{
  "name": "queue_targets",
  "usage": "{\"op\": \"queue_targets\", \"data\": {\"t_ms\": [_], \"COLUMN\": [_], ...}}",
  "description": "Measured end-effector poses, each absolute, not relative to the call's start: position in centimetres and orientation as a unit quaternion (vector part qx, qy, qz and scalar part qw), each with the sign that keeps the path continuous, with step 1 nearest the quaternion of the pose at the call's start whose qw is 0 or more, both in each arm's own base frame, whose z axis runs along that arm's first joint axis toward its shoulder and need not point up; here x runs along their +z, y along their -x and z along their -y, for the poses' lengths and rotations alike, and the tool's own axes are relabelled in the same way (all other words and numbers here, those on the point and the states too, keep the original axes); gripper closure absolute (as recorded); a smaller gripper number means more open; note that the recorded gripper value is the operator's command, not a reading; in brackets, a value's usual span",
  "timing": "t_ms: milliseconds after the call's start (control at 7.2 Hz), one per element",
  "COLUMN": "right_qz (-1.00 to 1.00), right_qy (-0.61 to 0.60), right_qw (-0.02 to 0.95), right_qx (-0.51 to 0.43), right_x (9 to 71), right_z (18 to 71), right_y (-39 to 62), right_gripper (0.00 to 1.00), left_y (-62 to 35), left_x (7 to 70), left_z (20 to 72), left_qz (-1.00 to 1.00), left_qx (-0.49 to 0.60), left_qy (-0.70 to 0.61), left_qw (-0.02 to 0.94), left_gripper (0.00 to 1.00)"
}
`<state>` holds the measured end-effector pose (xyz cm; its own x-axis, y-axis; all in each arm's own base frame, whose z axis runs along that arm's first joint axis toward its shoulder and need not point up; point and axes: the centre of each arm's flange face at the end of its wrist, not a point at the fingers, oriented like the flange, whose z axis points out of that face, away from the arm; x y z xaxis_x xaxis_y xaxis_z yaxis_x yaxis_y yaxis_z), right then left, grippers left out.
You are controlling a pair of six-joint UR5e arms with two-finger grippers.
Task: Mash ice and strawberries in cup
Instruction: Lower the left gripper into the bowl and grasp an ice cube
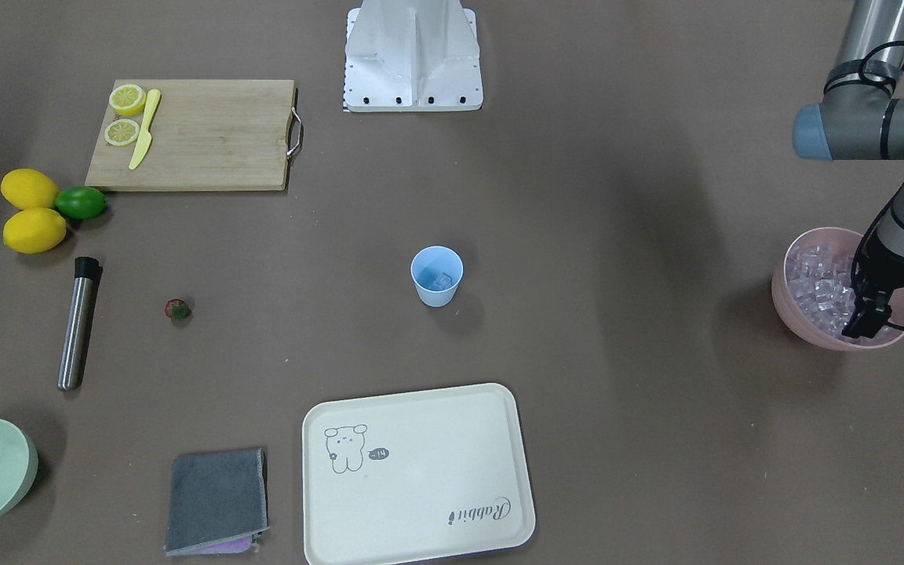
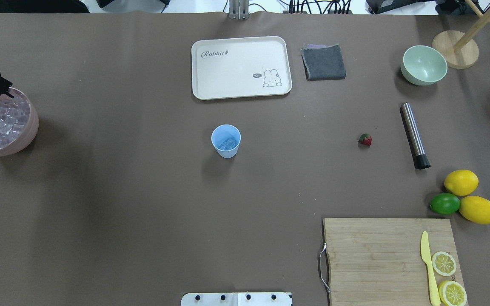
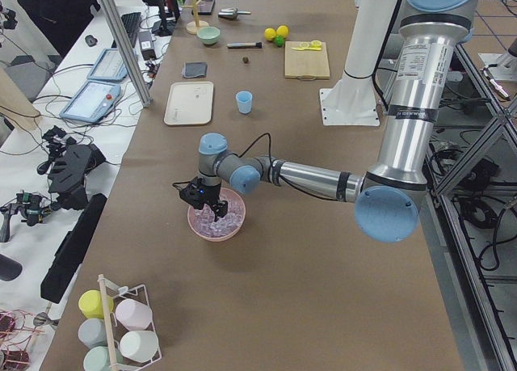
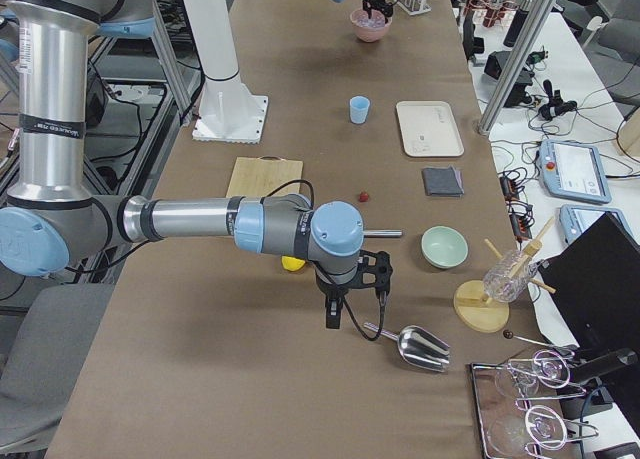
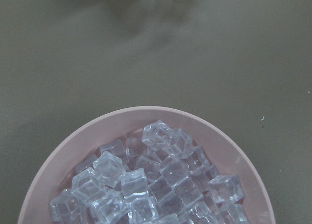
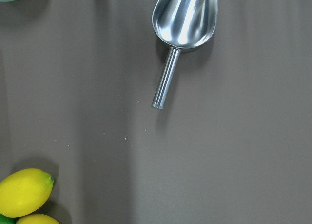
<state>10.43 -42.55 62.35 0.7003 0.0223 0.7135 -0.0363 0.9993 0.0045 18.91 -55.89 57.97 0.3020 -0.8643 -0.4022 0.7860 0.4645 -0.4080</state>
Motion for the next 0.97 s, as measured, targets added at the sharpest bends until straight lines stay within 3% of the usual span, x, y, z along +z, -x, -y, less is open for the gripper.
{"op": "queue_targets", "data": {"t_ms": [139, 972], "right_qz": [0.387, 0.387], "right_qy": [-0.008, -0.009], "right_qw": [0.922, 0.922], "right_qx": [0.014, -0.001], "right_x": [62.3, 61.6], "right_z": [42.6, 43.6], "right_y": [-10.3, -9.0], "right_gripper": [0.0, 0.0], "left_y": [-18.8, -17.5], "left_x": [58.2, 59.4], "left_z": [55.6, 53.1], "left_qz": [-0.291, -0.285], "left_qx": [-0.513, -0.514], "left_qy": [0.069, 0.073], "left_qw": [0.804, 0.806], "left_gripper": [0.18, 0.37]}}
